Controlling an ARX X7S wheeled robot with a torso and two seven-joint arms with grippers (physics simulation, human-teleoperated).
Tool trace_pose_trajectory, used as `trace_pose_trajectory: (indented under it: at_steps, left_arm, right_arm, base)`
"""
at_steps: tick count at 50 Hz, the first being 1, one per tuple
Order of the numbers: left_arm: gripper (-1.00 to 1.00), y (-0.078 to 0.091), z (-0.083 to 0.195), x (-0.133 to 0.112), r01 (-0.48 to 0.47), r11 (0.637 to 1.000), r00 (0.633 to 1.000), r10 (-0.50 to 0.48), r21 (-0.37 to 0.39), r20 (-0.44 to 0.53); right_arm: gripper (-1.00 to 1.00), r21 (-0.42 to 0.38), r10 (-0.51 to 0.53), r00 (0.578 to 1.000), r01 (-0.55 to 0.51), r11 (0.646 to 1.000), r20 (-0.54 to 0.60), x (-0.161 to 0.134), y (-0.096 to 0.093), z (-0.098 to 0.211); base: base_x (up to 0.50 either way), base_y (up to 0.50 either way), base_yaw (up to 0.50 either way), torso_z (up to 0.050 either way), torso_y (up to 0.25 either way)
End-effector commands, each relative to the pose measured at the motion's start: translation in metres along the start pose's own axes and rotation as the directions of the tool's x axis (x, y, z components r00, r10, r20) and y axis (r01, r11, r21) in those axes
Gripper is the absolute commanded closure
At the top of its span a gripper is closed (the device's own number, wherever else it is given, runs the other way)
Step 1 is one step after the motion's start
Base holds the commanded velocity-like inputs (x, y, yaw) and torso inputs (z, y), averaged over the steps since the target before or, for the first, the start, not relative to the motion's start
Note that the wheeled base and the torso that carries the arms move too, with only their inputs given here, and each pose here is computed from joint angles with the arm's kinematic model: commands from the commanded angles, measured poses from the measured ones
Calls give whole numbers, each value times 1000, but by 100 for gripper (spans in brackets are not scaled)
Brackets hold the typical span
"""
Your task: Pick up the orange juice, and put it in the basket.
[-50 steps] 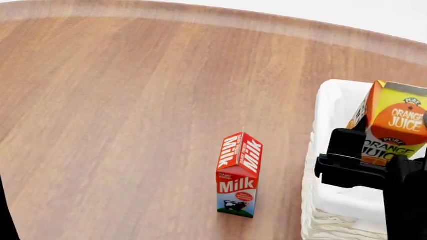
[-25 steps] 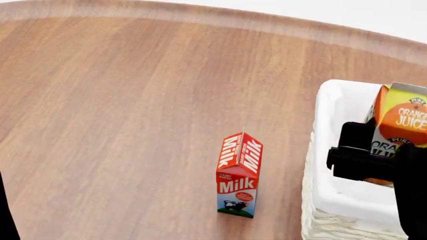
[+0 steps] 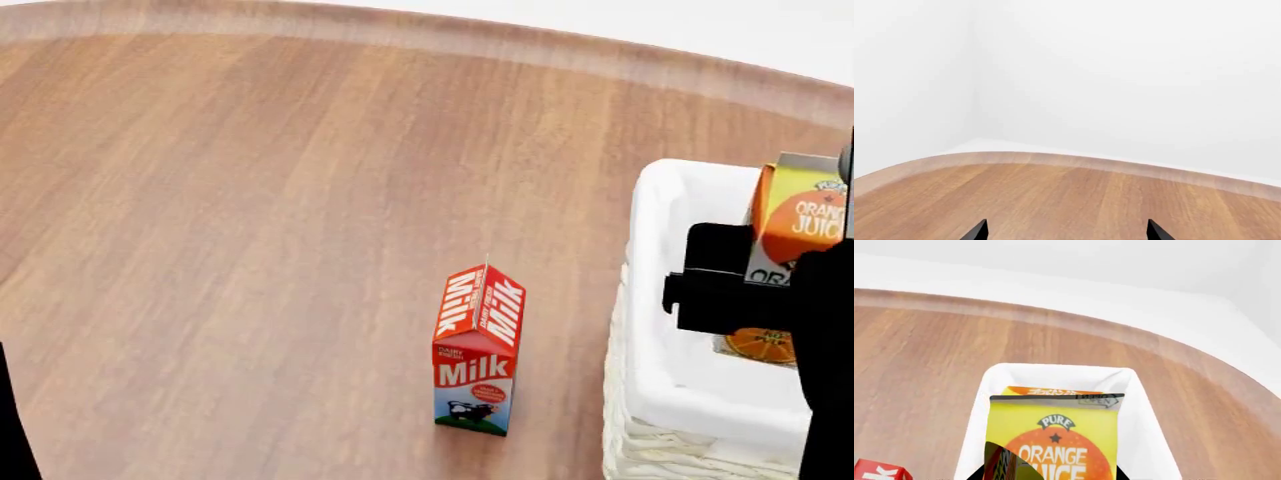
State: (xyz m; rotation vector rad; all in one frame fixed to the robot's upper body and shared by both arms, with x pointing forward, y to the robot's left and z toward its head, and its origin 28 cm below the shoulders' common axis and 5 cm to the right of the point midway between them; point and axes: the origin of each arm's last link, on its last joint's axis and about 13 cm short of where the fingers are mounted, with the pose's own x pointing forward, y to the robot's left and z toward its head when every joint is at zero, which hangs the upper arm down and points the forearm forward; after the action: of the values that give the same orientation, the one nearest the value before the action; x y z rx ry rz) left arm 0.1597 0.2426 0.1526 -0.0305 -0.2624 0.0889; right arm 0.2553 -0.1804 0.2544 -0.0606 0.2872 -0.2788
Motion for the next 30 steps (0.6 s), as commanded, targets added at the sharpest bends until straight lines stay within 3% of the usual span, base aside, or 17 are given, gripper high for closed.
trace_pose_trajectory:
  at_steps: [1, 17, 30]
  left_arm:
    - [-100, 1, 3, 1, 0, 999, 1000, 1, -40, 25]
    - [-100, 2, 2, 1, -3, 999, 1000, 4, -40, 21]
    - [-100, 2, 2, 1, -3, 999, 1000, 3, -40, 17]
  right_arm:
    - [100, 37, 4, 1000, -4, 999, -14, 10, -2, 7]
    - [100, 46, -1, 996, 6, 999, -90, 32, 0, 4]
    - [100, 9, -23, 991, 25, 1000, -133, 45, 1, 1]
  base:
    - [0, 0, 0, 0, 0]
    - [0, 0, 0, 1, 1]
    - [0, 0, 0, 0, 1]
